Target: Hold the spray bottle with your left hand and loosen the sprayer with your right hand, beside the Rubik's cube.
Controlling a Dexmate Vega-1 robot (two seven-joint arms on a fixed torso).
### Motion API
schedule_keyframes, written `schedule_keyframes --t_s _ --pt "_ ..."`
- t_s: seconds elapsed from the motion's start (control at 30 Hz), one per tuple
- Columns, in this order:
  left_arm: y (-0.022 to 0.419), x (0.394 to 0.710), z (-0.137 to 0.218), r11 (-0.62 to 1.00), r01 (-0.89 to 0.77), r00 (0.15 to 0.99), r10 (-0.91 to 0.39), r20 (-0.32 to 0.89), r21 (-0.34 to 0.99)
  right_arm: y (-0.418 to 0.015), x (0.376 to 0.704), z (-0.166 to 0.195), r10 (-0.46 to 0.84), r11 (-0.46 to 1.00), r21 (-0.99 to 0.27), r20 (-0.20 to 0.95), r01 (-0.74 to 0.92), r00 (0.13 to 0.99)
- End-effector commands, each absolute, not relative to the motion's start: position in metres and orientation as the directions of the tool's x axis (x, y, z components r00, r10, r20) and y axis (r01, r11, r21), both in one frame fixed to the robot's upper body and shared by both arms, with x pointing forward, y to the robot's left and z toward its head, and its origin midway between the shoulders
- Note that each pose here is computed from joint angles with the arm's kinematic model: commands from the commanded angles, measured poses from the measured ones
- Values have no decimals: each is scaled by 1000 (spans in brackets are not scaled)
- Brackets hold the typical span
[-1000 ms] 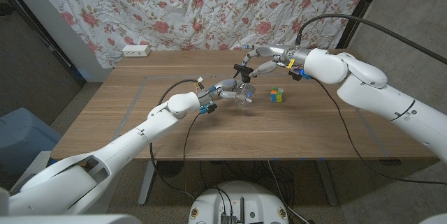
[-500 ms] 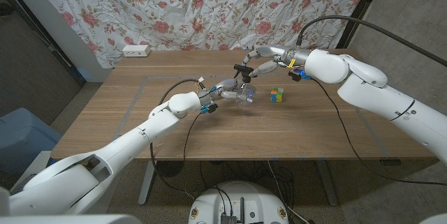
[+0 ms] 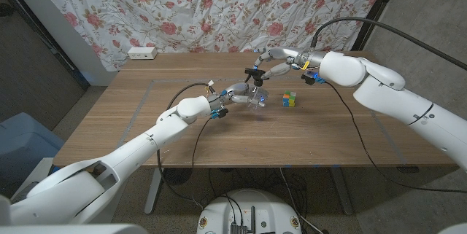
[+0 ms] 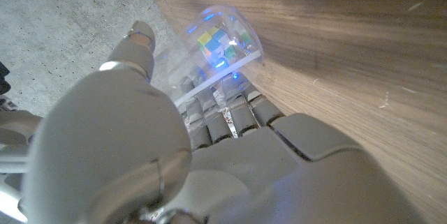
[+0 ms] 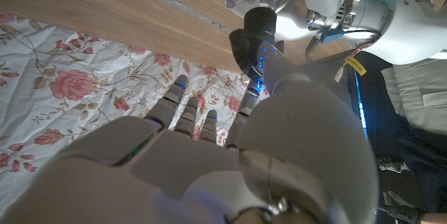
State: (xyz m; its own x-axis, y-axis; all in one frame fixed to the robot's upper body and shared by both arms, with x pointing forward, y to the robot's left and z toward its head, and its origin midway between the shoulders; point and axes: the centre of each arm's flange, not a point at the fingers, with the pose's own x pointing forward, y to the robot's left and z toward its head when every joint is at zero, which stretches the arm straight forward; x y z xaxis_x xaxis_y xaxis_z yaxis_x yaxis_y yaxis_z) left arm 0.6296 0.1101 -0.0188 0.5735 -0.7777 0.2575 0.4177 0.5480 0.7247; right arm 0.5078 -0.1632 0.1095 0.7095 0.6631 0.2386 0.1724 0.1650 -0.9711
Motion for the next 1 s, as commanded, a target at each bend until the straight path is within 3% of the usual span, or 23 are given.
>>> schedule_keyframes --t_s 0.03,1.0 --pt "107 630 -18 541 422 567 -784 254 727 -166 509 111 670 187 -970 241 155 702" --pt "102 629 -21 542 423 569 -782 253 726 -176 504 113 650 225 -958 285 179 705"
